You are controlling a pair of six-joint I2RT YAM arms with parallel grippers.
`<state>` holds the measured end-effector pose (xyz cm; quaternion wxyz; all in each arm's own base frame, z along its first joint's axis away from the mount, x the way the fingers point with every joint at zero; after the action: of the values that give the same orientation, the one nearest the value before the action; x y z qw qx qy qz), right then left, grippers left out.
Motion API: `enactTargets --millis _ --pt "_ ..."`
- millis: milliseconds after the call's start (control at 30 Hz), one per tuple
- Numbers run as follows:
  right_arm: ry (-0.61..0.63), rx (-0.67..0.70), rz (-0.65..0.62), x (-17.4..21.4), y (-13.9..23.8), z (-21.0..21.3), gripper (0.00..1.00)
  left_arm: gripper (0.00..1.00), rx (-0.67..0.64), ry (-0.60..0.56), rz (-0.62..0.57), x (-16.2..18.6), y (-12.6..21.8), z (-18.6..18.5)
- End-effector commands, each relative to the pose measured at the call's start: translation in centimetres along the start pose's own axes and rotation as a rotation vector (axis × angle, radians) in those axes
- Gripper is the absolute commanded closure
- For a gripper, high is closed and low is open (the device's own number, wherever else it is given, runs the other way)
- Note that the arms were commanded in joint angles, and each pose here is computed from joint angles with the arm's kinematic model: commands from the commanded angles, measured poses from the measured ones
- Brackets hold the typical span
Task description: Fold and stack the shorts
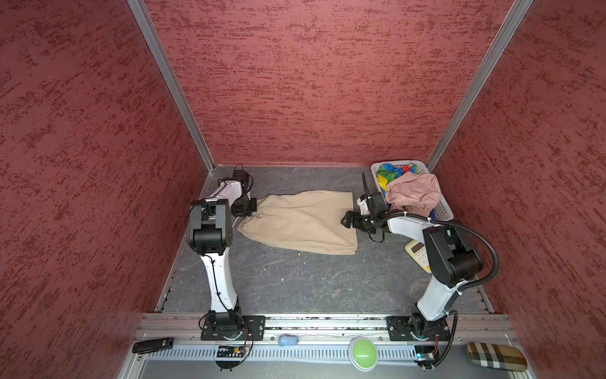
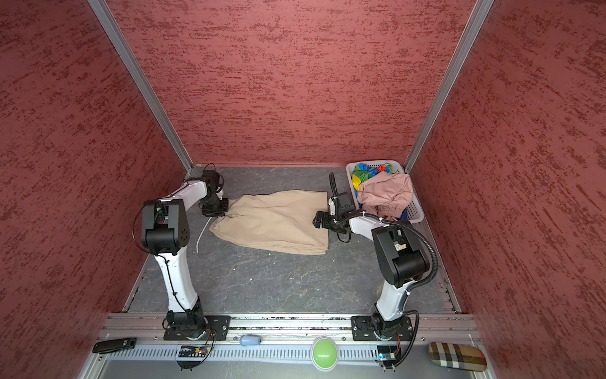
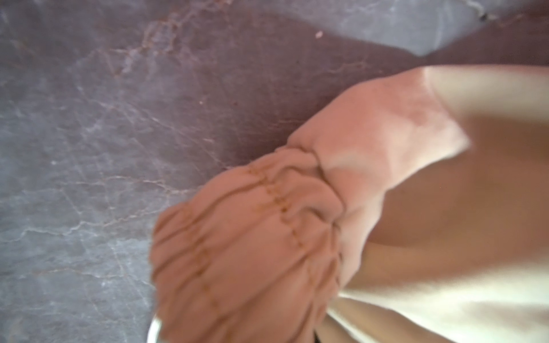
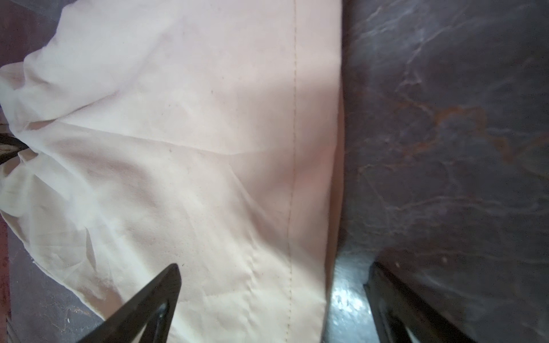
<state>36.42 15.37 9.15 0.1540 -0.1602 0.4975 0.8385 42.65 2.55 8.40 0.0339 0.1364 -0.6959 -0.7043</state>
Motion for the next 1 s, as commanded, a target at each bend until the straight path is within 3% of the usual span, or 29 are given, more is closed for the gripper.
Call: enactTargets --millis 0,233,500,700,967 --pt "-0.022 -0.009 0.003 0.1 -0.9 -0.3 0.01 1.00 -0.054 0.014 0.030 0.6 0.8 0.7" --pt "-0.011 0.013 0.016 0.0 -2.2 0.6 0.01 1.00 -0.112 0.078 -0.044 0.2 5.7 2.2" --pt "0.007 0.009 0.040 0.2 -4.6 2.9 0.01 1.00 -0.118 0.071 -0.099 -0.4 10.8 1.7" --pt "0.016 -0.027 0.053 0.4 -6.3 5.3 0.01 1.00 -0.100 0.037 -0.117 -0.7 13.6 -0.5" --pt "0.017 -0.036 0.051 0.0 -7.6 7.0 0.01 1.00 -0.019 0.024 -0.054 -0.3 13.5 -5.3"
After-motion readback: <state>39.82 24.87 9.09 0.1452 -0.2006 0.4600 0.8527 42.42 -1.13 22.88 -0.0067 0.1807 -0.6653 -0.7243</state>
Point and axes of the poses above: each gripper's point midway between its finger pads, its own y axis back along the fingers, its own z axis along the line the jaws close on, x = y × z, the point moved 6 cm from there along y, back along the fingers, and after that the axes turned 5 degrees about y, right-handed, at the moved point
